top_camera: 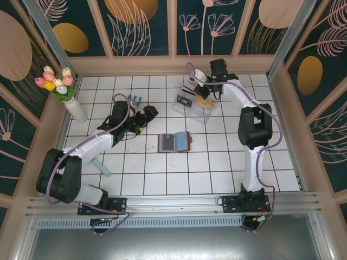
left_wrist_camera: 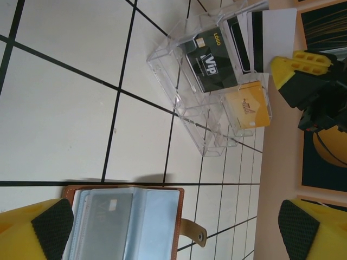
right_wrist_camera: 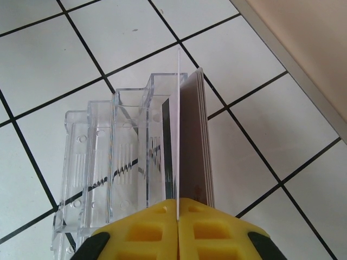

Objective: Take the credit cards out of the card holder

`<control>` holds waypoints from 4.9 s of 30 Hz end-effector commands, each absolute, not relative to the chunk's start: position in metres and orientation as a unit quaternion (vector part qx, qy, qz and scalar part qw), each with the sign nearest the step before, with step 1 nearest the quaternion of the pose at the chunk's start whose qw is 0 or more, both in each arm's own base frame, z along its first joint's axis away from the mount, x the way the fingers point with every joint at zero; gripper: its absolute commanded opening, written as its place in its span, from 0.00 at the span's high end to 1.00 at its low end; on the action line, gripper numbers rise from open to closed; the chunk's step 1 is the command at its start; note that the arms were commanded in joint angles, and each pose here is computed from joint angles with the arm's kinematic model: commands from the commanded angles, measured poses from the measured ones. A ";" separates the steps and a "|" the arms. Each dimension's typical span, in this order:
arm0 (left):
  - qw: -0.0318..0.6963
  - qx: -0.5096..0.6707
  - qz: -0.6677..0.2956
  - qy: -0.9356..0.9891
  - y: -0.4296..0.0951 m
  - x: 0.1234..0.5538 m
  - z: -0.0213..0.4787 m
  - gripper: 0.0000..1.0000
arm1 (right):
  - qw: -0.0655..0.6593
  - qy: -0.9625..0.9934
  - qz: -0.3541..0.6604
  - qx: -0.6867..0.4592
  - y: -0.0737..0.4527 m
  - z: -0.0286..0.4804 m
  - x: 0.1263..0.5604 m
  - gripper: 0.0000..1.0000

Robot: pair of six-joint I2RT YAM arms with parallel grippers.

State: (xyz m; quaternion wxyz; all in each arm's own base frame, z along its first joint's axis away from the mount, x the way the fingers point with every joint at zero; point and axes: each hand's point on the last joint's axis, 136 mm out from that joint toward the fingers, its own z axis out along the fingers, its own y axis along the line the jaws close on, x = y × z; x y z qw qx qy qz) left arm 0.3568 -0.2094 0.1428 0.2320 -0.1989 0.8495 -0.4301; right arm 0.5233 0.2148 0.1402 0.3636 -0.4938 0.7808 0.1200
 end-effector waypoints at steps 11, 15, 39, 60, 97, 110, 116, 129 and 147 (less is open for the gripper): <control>0.231 -0.187 -0.445 0.844 -0.213 0.354 0.145 0.02 | 0.374 0.780 0.096 -0.492 0.226 0.154 0.530 0.71; 0.237 -0.183 -0.443 0.845 -0.212 0.355 0.148 0.02 | 0.406 0.763 0.124 -0.488 0.233 0.195 0.517 0.70; 0.202 -0.111 -0.365 0.902 -0.229 0.317 0.107 0.14 | 0.337 0.861 0.378 -0.043 0.272 0.209 0.357 0.54; 0.132 -0.118 -0.374 0.911 -0.253 0.302 0.061 0.61 | 0.151 0.948 0.280 -0.002 0.312 0.064 0.310 0.63; 0.104 -0.102 -0.377 0.915 -0.261 0.301 0.042 0.78 | 0.099 0.987 0.097 -0.079 0.290 -0.019 0.287 0.71; 0.056 -0.101 -0.351 0.929 -0.258 0.287 0.012 0.74 | 0.097 0.986 0.113 -0.074 0.292 -0.017 0.285 0.71; 0.047 -0.099 -0.315 0.943 -0.248 0.282 0.001 0.72 | 0.095 0.984 0.143 -0.056 0.291 -0.011 0.285 0.73; 0.023 -0.030 -0.369 0.929 -0.276 0.275 0.018 0.70 | 0.082 0.983 0.157 -0.049 0.292 -0.016 0.282 0.75; 0.085 0.002 -0.451 0.889 -0.301 0.296 0.076 0.71 | 0.170 0.926 0.337 0.024 0.301 0.102 0.317 0.68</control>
